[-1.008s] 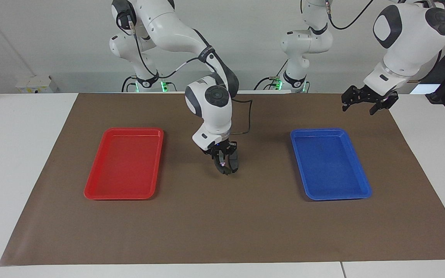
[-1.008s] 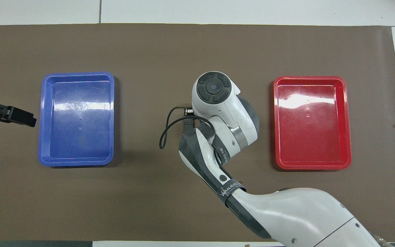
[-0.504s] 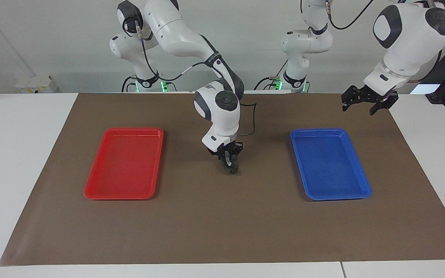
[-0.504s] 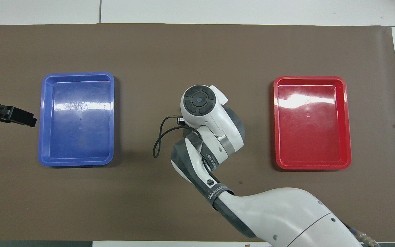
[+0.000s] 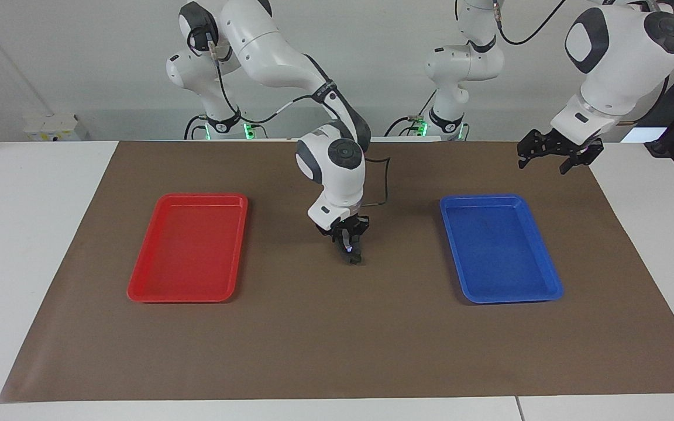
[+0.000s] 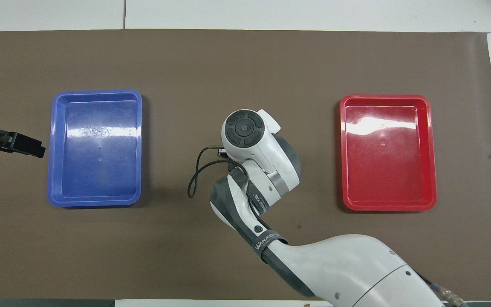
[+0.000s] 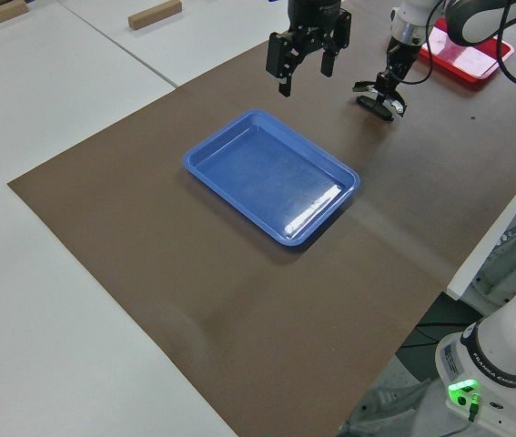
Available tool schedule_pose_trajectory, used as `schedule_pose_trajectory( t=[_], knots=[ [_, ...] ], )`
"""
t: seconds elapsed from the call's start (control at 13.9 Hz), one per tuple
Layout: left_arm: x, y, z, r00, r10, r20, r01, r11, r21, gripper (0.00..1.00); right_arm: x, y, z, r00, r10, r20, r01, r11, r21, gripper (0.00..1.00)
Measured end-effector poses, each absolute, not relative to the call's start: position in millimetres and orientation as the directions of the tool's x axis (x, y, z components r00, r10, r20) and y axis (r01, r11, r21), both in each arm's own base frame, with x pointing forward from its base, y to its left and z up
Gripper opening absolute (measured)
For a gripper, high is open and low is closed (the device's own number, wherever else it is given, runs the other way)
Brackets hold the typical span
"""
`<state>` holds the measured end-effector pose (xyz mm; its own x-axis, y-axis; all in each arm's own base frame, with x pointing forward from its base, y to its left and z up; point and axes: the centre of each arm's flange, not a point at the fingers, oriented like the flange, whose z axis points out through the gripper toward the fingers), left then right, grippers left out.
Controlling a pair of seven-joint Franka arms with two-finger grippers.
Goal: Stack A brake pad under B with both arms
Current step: 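Lower the curved shoe onto the brake pad and open the right gripper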
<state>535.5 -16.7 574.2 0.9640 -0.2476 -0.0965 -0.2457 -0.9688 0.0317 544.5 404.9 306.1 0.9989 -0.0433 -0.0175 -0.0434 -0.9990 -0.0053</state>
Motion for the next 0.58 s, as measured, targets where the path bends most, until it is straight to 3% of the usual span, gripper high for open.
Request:
schedule_pose_trajectory(
  t=[0.58],
  knots=[
    [535.5, -16.8, 574.2, 0.964, -0.248, -0.096, -0.246, -0.969, 0.032, 1.00, 540.2, 410.6, 300.3, 0.999, -0.042, -0.019, -0.042, -0.999, -0.002, 0.43]
  ],
)
